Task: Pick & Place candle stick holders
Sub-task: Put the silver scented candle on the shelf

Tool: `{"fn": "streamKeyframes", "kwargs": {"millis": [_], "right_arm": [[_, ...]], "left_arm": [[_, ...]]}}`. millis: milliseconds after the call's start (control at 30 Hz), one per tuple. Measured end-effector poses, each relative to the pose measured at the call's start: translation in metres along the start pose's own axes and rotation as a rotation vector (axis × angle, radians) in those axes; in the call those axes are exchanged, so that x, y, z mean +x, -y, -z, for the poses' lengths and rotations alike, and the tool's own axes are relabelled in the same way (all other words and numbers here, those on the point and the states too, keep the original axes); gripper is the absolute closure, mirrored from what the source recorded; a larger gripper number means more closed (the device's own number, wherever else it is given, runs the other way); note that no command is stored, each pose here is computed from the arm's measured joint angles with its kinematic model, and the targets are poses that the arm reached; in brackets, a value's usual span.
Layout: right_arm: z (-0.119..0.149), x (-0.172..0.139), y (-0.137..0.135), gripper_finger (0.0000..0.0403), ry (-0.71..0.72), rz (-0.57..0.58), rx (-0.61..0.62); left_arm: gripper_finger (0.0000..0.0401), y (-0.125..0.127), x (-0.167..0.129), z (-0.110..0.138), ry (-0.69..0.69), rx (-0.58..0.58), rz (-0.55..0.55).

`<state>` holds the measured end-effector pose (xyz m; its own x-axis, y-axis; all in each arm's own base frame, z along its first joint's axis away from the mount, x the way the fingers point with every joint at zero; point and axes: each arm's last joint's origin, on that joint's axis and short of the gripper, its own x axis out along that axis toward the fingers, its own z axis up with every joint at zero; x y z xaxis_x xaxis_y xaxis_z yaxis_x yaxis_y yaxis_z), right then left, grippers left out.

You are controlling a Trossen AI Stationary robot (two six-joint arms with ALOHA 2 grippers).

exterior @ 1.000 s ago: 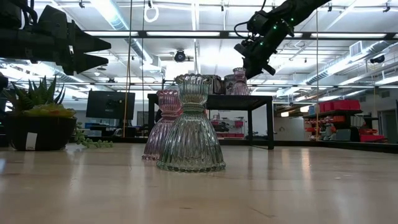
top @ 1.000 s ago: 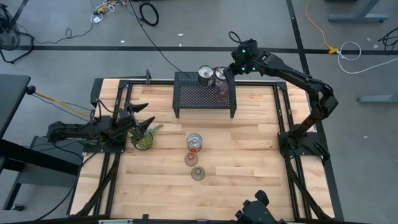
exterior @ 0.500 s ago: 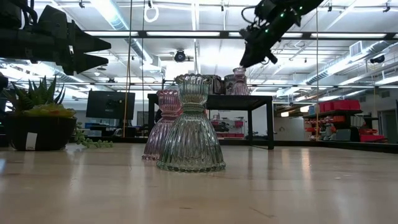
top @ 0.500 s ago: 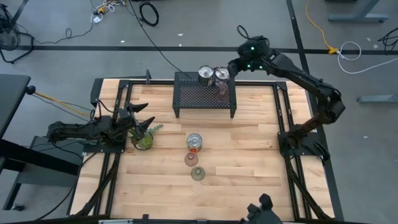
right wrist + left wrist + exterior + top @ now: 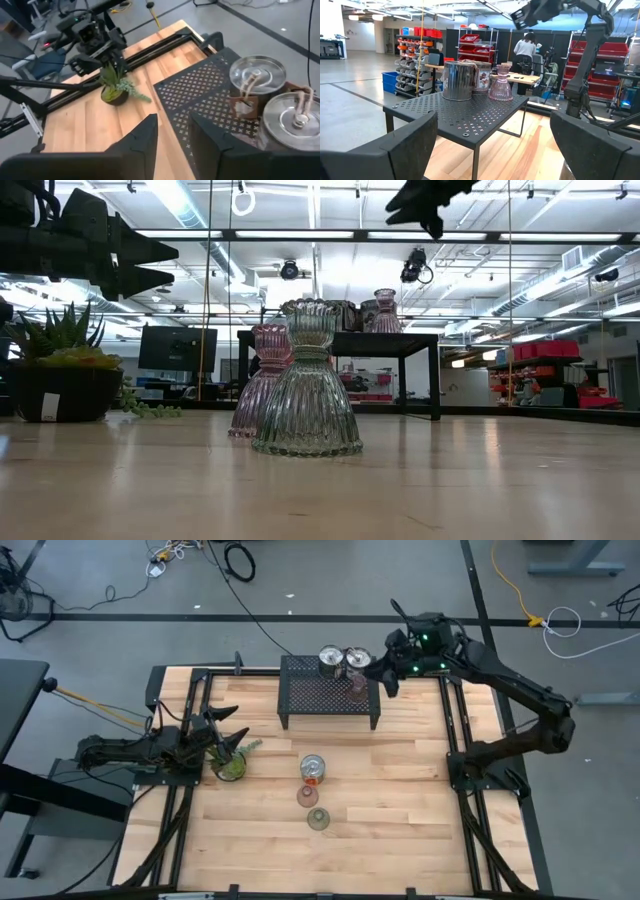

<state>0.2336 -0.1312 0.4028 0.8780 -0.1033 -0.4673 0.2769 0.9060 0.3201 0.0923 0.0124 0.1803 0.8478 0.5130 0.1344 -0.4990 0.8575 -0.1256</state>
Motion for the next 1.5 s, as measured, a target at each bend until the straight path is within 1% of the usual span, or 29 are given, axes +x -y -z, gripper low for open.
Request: {"fn": "streamKeyframes", "kwargs": {"millis": [167, 300, 400, 533, 667, 733, 800, 867, 933, 1067, 1133, 1200, 1267, 1333, 1400, 1500], "right_arm": [[0.005, 0.0, -0.02, 0.0295, -0.017, 0.001, -0.042], [0.012, 0.006, -0.033, 0.0295, -0.067, -0.003, -0.06], [0.017, 0.009, -0.042, 0.0295, -0.104, -0.011, -0.078], [0.021, 0.011, -0.053, 0.0295, -0.116, -0.01, -0.116], [0.022, 0.012, -0.057, 0.0295, -0.118, -0.004, -0.13], [0.023, 0.012, -0.058, 0.0295, -0.123, -0.007, -0.144], [0.023, 0.012, -0.058, 0.0295, -0.121, -0.009, -0.152], [0.023, 0.012, -0.058, 0.0295, -0.121, -0.009, -0.156], [0.023, 0.012, -0.058, 0.0295, -0.121, -0.01, -0.168], [0.023, 0.012, -0.058, 0.0295, -0.121, -0.009, -0.173], [0.023, 0.012, -0.058, 0.0295, -0.121, -0.009, -0.173], [0.023, 0.012, -0.058, 0.0295, -0.121, -0.009, -0.173], [0.023, 0.012, -0.058, 0.0295, -0.121, -0.01, -0.173], [0.023, 0.012, -0.058, 0.0295, -0.123, -0.009, -0.173], [0.024, 0.012, -0.057, 0.0295, -0.131, -0.008, -0.171], [0.027, 0.011, -0.057, 0.0295, -0.163, -0.002, -0.165]], "left_arm": [[0.0016, 0.0, 0.0, -0.001, 0.004, -0.005, -0.003], [0.0016, 0.001, 0.0, -0.001, 0.005, -0.037, 0.035], [0.0016, 0.0, 0.0, -0.003, 0.023, -0.052, 0.008], [0.0016, -0.001, 0.0, -0.005, 0.05, -0.15, -0.03], [0.0016, -0.002, 0.0, -0.009, 0.075, -0.321, -0.051], [0.0016, -0.001, 0.0, -0.017, 0.081, -0.371, -0.024], [0.0016, 0.001, 0.0, -0.031, 0.098, -0.382, 0.027], [0.0016, 0.004, 0.002, -0.045, 0.096, -0.366, 0.046], [0.0016, 0.008, 0.007, -0.062, 0.092, -0.315, 0.03], [0.0016, 0.017, 0.025, -0.099, 0.078, -0.168, -0.096], [0.0016, 0.024, 0.037, -0.115, 0.064, -0.127, -0.138], [0.0016, 0.033, 0.049, -0.13, 0.051, -0.113, -0.146], [0.0016, 0.044, 0.064, -0.145, 0.03, -0.096, -0.117], [0.0016, 0.054, 0.078, -0.155, -0.03, -0.056, -0.081], [0.0016, 0.064, 0.091, -0.162, -0.127, -0.006, -0.063], [0.0016, 0.076, 0.108, -0.164, -0.322, -0.008, -0.074]]}}
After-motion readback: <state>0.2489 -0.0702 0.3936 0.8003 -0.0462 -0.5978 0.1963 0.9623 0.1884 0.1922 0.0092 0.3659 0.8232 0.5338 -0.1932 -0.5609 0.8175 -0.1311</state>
